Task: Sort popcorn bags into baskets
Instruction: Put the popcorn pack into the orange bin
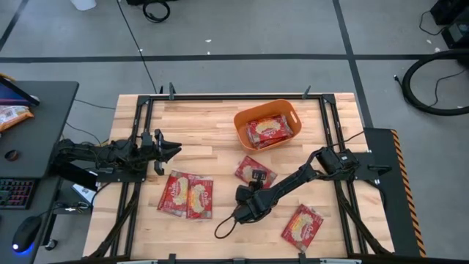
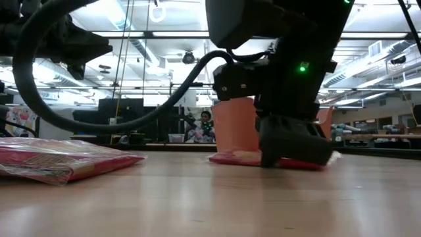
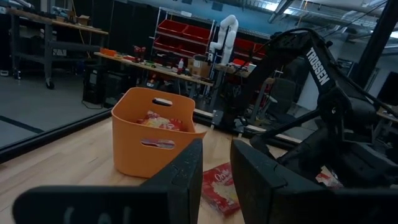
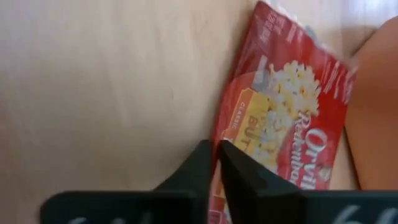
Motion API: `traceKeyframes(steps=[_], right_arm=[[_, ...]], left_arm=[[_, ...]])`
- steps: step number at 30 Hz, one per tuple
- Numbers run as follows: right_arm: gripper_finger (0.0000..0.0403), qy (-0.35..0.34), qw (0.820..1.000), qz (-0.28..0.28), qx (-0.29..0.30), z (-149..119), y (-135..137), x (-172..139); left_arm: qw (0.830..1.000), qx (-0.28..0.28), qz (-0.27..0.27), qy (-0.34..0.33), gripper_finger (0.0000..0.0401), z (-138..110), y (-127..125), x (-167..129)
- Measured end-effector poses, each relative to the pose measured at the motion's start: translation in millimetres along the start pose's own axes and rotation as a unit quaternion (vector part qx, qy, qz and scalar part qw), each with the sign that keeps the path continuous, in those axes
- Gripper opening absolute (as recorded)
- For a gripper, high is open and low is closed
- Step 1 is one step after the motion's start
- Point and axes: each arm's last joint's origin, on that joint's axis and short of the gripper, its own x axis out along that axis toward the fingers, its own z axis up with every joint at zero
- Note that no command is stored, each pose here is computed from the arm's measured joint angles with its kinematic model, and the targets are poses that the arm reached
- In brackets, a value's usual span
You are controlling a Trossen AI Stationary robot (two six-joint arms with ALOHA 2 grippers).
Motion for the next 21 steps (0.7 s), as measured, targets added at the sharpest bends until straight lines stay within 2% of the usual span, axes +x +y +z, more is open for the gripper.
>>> traceKeyframes(steps=[2, 8, 21], right_arm=[[0.0009, 0.001, 1.000, 0.001, -0.015, -1, 1, -1], [0.0010, 0.024, 0.999, -0.006, -0.041, -3, 0, -7], [0.0004, 0.026, 0.996, -0.050, -0.067, 7, -13, -56]], left_arm=[[1.000, 0.000, 0.000, 0.000, 0.0087, 0, 0, 0], [1.000, 0.000, 0.000, 0.000, 0.0087, 0, 0, 0], [1.000, 0.000, 0.000, 0.000, 0.0087, 0, 0, 0]])
